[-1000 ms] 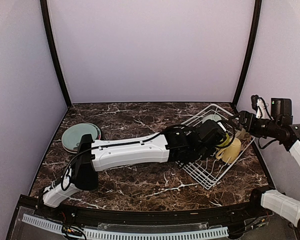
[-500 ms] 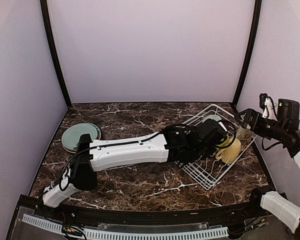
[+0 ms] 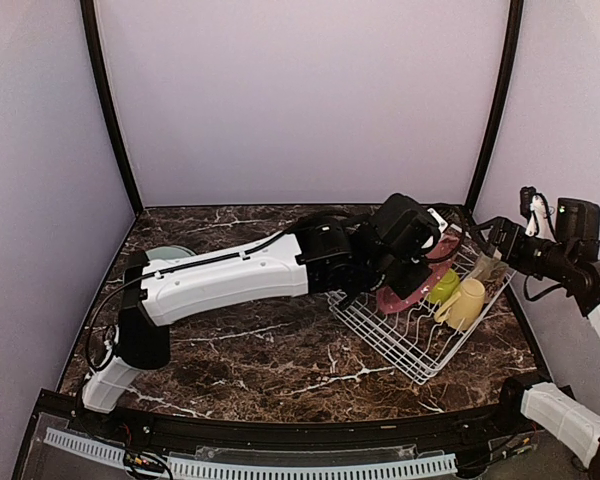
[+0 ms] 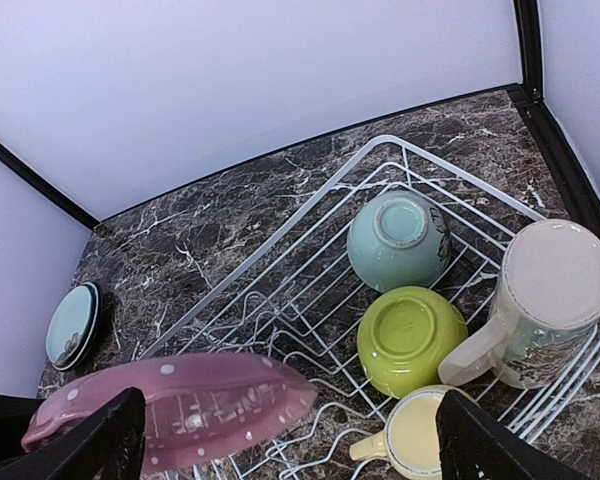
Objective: Unload the mixed dishes from the dish rack
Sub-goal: Grab the plate from the dish rack, then place the plate on the plate.
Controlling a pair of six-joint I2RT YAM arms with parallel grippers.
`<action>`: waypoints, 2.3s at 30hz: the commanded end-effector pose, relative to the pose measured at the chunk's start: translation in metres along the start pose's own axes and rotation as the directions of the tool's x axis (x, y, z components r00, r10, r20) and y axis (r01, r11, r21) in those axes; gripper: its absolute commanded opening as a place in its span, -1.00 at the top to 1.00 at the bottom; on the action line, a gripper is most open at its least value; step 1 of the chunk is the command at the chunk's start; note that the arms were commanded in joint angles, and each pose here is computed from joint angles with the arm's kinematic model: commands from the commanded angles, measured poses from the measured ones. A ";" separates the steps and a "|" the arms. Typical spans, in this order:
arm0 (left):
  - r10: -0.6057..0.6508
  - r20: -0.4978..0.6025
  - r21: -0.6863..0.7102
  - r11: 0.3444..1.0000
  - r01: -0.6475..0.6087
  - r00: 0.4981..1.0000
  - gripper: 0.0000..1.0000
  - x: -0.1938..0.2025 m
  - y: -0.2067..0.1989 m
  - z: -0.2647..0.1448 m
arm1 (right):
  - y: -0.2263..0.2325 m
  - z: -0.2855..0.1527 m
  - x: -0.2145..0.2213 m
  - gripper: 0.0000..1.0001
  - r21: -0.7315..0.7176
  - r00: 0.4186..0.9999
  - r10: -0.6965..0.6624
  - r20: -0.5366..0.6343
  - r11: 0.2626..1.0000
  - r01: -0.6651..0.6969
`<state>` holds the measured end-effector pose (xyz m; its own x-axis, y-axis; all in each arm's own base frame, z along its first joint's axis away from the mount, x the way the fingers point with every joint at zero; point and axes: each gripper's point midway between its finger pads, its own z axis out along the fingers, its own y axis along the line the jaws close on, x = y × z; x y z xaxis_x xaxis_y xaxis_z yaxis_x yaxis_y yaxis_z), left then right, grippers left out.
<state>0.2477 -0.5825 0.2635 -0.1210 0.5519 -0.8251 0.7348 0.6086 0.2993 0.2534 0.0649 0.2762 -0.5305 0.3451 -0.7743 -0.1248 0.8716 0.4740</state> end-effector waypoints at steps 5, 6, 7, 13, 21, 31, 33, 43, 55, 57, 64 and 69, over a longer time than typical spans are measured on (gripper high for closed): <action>-0.334 0.205 0.205 0.934 0.293 0.920 0.98 -0.087 0.052 -0.085 | 0.003 0.001 -0.003 -0.97 -0.016 1.000 0.001 0.013 1.000 -0.001; -0.363 0.196 0.218 0.922 0.321 0.911 0.99 -0.083 0.054 -0.082 | 0.003 0.001 -0.002 -0.97 -0.016 1.000 0.001 0.012 1.000 -0.001; -0.381 0.185 0.231 0.913 0.336 0.906 0.99 -0.077 0.064 -0.084 | 0.003 0.001 -0.002 -0.97 -0.016 1.000 0.001 0.011 1.000 -0.001; -0.581 0.208 0.250 0.809 0.532 0.787 0.99 -0.045 0.157 -0.108 | 0.002 0.001 -0.002 -0.97 -0.014 1.000 0.000 0.017 1.000 0.000; -0.864 0.206 0.334 0.504 0.797 0.460 0.99 0.045 0.273 -0.139 | 0.002 0.005 0.000 -0.97 -0.022 1.000 0.008 0.005 1.000 -0.008; -0.899 0.432 0.191 0.167 0.967 0.070 0.99 0.215 0.384 -0.218 | 0.004 0.009 0.000 -0.97 -0.038 1.000 0.014 -0.002 0.999 -0.014; -0.877 0.481 0.180 0.085 0.980 -0.013 0.98 0.250 0.398 -0.233 | 0.004 0.009 0.000 -0.97 -0.037 1.000 0.014 -0.002 0.999 -0.015; -0.771 0.559 0.207 -0.226 0.952 -0.305 0.99 0.370 0.428 -0.253 | 0.004 0.009 0.000 -0.97 -0.037 1.000 0.020 -0.004 0.999 -0.020; -0.793 0.544 0.058 -0.291 0.955 -0.275 0.98 0.415 0.429 -0.228 | 0.002 0.012 0.001 -0.97 -0.032 1.000 0.024 -0.007 0.999 -0.025; -0.809 0.520 0.054 -0.288 0.956 -0.273 0.98 0.415 0.429 -0.223 | 0.002 0.013 0.001 -0.97 -0.036 1.000 0.028 -0.011 0.999 -0.029; -0.847 0.447 0.044 -0.299 0.953 -0.287 0.98 0.423 0.425 -0.203 | 0.003 0.017 0.003 -0.97 -0.047 0.999 0.036 -0.016 0.998 -0.037; -0.858 0.425 0.032 -0.305 0.952 -0.289 0.95 0.429 0.422 -0.196 | 0.003 0.017 0.002 -0.97 -0.047 0.999 0.036 -0.014 0.998 -0.037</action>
<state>0.3528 0.0258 0.0869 -0.2869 -0.9463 -0.1487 -0.4764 0.2757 -0.8349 0.2633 0.0706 0.2622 -0.5675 0.3655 -0.7379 -0.1180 0.8508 0.5121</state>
